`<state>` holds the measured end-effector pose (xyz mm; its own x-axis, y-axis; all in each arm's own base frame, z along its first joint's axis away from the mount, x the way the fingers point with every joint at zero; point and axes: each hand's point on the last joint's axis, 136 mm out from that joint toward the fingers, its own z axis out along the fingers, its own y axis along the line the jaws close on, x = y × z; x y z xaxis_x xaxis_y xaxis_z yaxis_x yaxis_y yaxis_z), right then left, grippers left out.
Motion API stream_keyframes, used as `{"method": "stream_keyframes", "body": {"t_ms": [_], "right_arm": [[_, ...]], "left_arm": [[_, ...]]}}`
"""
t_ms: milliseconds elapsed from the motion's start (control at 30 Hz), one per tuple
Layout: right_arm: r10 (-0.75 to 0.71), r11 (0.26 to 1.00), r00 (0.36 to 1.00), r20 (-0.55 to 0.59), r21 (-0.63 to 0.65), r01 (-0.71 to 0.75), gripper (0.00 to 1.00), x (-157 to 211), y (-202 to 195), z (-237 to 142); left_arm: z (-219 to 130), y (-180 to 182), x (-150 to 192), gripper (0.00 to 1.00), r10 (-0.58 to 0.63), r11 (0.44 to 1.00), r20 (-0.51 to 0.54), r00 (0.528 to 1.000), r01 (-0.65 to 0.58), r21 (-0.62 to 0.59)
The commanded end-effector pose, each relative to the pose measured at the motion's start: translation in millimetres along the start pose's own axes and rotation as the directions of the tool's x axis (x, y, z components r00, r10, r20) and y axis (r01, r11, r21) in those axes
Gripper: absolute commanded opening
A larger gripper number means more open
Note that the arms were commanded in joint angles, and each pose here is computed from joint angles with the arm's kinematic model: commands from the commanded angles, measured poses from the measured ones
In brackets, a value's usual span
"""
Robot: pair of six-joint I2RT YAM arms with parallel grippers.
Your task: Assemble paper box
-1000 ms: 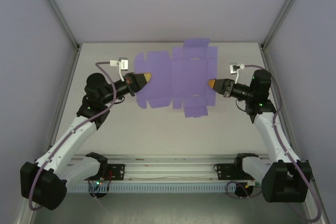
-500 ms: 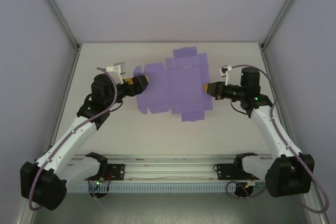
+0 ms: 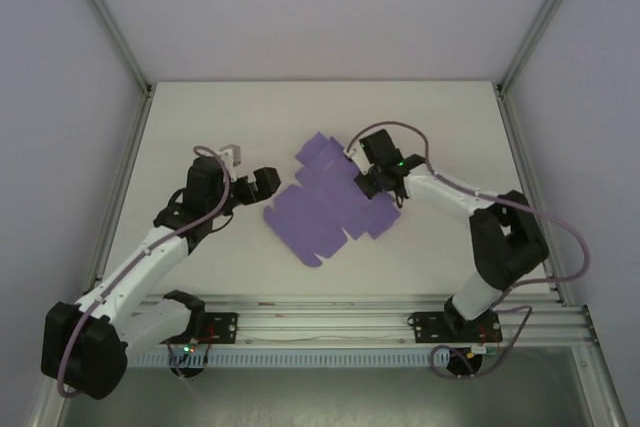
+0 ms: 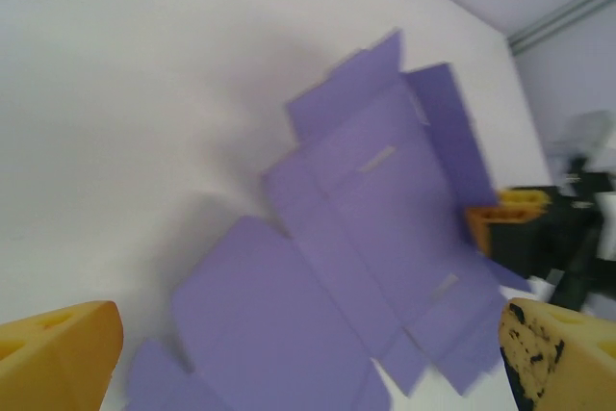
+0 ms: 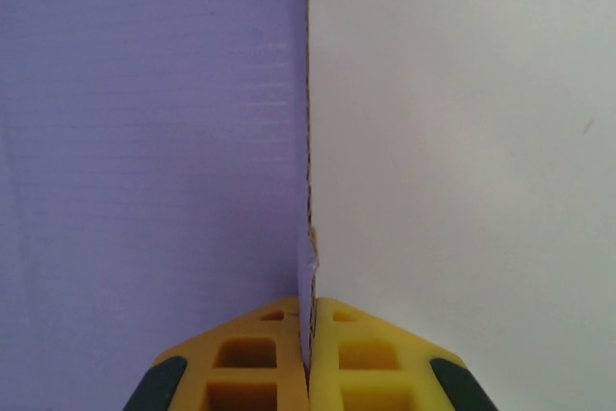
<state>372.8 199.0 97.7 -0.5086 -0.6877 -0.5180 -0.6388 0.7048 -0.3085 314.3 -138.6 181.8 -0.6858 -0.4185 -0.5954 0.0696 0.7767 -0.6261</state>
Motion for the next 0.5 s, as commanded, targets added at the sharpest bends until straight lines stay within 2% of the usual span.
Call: {"method": "stream_keyframes", "body": {"t_ms": [0, 67, 233, 467], "right_arm": [[-0.229, 0.955, 0.970, 0.076, 0.210, 0.209, 0.00, -26, -13, 11], [-0.273, 0.944, 0.954, 0.122, 0.226, 0.241, 0.00, -33, -2, 16], [-0.226, 0.968, 0.941, 0.252, 0.161, 0.190, 0.00, -50, 12, 6], [-0.264, 0.959, 0.932, 0.250, 0.172, 0.226, 0.00, -48, 12, -2]], "left_arm": [[12, -54, -19, 1.00, -0.036, 0.975, -0.009, 0.999, 0.037, 0.221], [25, -74, -26, 1.00, -0.032, 0.962, -0.045, 0.998, 0.043, 0.271], [64, -101, -46, 1.00, -0.031, 0.945, -0.092, 0.995, 0.059, 0.323], [111, -81, -59, 1.00, -0.060, 0.979, -0.127, 0.990, 0.084, 0.186]]}}
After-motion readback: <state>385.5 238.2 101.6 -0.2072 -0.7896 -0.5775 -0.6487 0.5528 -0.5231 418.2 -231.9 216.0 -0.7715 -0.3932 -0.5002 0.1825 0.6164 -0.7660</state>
